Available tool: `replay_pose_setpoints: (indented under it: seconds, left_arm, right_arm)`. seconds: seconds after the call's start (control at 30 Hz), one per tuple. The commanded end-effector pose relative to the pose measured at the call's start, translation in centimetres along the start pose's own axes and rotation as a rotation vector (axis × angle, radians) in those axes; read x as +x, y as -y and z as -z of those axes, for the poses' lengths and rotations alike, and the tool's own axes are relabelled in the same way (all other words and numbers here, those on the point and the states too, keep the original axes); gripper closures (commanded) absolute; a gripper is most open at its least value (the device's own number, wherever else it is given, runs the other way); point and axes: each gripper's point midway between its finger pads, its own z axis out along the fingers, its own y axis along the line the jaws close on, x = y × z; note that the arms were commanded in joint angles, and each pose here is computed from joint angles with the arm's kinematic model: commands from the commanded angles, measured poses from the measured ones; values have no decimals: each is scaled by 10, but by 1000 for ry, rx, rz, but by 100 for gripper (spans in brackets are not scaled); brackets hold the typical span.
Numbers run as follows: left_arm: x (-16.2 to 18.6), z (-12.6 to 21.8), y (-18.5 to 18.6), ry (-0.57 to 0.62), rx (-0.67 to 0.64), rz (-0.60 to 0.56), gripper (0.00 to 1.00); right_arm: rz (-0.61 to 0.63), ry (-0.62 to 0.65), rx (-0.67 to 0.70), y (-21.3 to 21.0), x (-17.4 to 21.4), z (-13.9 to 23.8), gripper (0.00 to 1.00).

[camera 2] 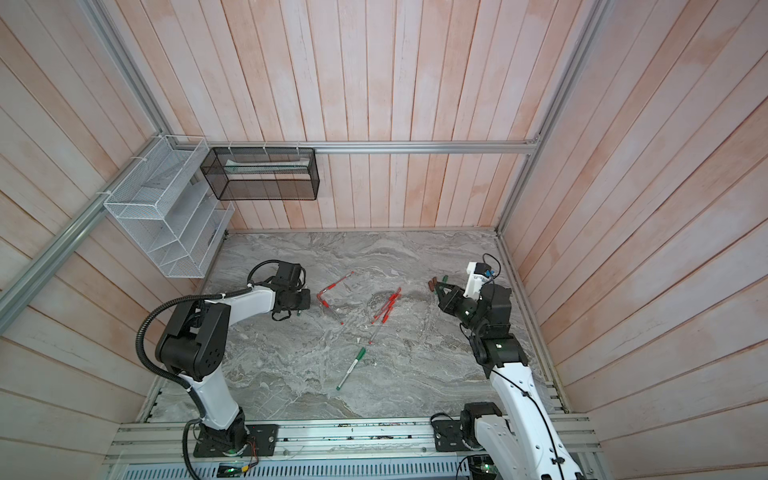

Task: Open the pen caps
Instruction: 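Set the marker down with the left gripper while the right drops the cap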

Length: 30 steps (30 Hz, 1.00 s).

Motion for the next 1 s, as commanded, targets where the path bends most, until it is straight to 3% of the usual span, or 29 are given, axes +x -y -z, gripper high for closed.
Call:
replay_pose_setpoints:
  seconds: [0.0,0.33,0.57,0.77,0.97]
  left_arm:
    - [5,-4,-12,-30,-63,26,76]
    - [2,4,-9,-22,-41,57,74]
    - [-20,35,0,57,12,56,73]
    - [-40,74,13,168,92,19,63]
    - [-38,108,27,260,237,-50,53]
  right_arm:
    - [10,4,-12,-6,-3,6,100]
    - [13,25,2,-12,-10,16,100]
    - [-26,-16,61,-3,-7,13,100]
    - [-2,-62,151,8,-13,2,100]
    - [36,-138,256,25,-27,-18,100]
